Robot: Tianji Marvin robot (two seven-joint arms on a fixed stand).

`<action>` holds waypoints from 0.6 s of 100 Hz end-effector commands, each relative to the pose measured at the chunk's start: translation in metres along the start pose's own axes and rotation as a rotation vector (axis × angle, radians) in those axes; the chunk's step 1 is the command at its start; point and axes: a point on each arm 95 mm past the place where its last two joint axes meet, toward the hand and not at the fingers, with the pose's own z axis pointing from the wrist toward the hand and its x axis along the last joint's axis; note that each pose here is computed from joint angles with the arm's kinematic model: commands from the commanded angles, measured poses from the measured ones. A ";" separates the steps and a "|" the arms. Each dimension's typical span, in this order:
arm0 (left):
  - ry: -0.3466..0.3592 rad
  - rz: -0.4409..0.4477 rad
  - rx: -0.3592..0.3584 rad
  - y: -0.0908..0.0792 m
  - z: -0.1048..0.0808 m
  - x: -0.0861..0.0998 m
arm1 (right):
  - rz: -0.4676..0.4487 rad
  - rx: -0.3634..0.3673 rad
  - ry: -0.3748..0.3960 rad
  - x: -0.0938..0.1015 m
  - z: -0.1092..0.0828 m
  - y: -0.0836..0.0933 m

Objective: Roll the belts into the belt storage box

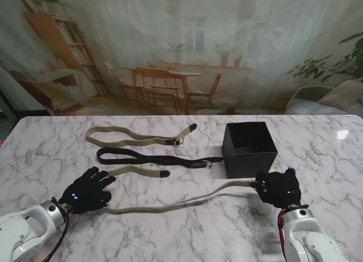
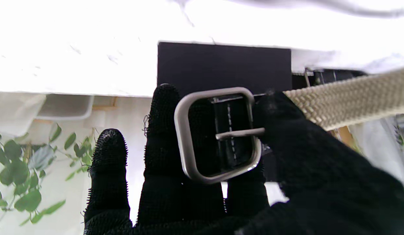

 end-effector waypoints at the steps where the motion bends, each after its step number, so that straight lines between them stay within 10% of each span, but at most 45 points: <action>1: 0.015 -0.004 -0.046 0.006 0.004 0.002 | -0.018 0.039 -0.022 -0.007 -0.004 -0.012; 60: -0.042 0.019 0.022 -0.010 0.004 -0.020 | -0.106 0.230 -0.012 -0.015 -0.009 -0.017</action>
